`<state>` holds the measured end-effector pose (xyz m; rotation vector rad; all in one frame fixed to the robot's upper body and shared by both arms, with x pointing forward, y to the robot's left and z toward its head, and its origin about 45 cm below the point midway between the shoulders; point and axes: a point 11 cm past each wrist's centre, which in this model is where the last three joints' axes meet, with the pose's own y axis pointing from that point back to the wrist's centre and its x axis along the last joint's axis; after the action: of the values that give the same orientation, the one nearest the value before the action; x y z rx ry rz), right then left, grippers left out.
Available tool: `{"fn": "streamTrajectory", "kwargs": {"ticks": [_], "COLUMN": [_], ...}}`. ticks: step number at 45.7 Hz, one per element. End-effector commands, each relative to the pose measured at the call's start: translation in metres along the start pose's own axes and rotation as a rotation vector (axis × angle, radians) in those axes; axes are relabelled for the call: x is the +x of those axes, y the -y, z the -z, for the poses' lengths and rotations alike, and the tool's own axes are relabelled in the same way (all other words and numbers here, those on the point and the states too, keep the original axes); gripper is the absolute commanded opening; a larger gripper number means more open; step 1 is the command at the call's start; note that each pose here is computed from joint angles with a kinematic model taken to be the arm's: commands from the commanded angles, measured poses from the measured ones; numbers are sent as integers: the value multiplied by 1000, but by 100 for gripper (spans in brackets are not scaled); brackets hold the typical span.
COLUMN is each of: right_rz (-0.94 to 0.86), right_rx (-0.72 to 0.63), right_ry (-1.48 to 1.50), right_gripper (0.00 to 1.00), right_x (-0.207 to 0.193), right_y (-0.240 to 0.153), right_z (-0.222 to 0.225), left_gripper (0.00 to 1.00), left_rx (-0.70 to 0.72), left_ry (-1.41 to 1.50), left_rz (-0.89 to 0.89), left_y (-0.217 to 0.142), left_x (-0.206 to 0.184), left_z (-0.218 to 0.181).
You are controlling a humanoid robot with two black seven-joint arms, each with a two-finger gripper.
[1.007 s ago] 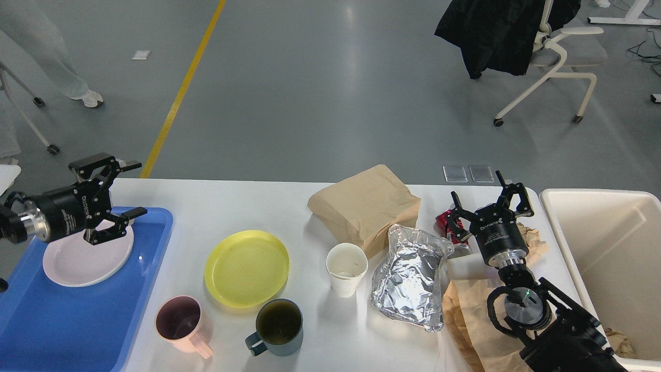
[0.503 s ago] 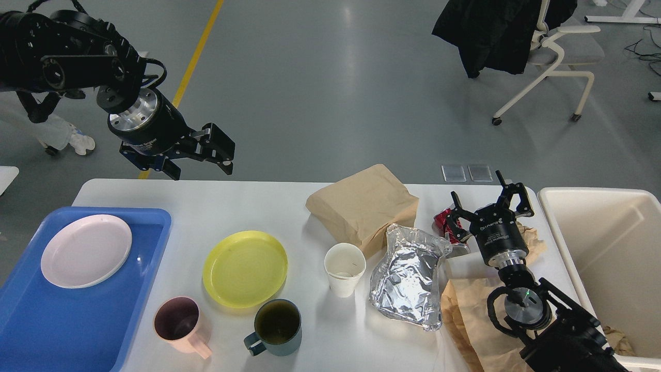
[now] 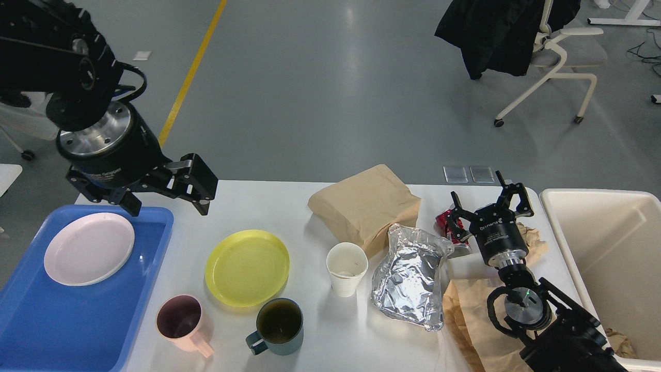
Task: Tidy desktop
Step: 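Raise the left gripper and move it over the pink mug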
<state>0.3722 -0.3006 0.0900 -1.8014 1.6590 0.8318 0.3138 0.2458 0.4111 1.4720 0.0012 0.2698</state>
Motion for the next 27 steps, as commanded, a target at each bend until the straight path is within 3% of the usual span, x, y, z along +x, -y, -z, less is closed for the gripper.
{"fn": "streamTrajectory", "kwargs": {"ticks": [1, 16, 22, 27], "right_rz": [0, 0, 0, 0], "right_rx": [0, -1, 0, 0], "right_ry": [0, 0, 0, 0], "right_gripper": [100, 100, 100, 100], "right_x": [0, 0, 0, 0], "right_y": [0, 0, 0, 0], "right_z": [0, 0, 0, 0], "left_gripper": [99, 99, 98, 98], "left_rx": [22, -85, -17, 65], "left_ry": [-63, -163, -196, -207], "left_rz": [-3, 3, 159, 163], "left_y": [-3, 7, 69, 121], "left_x": [-2, 3, -14, -29], "left_z": [16, 34, 60, 98]}}
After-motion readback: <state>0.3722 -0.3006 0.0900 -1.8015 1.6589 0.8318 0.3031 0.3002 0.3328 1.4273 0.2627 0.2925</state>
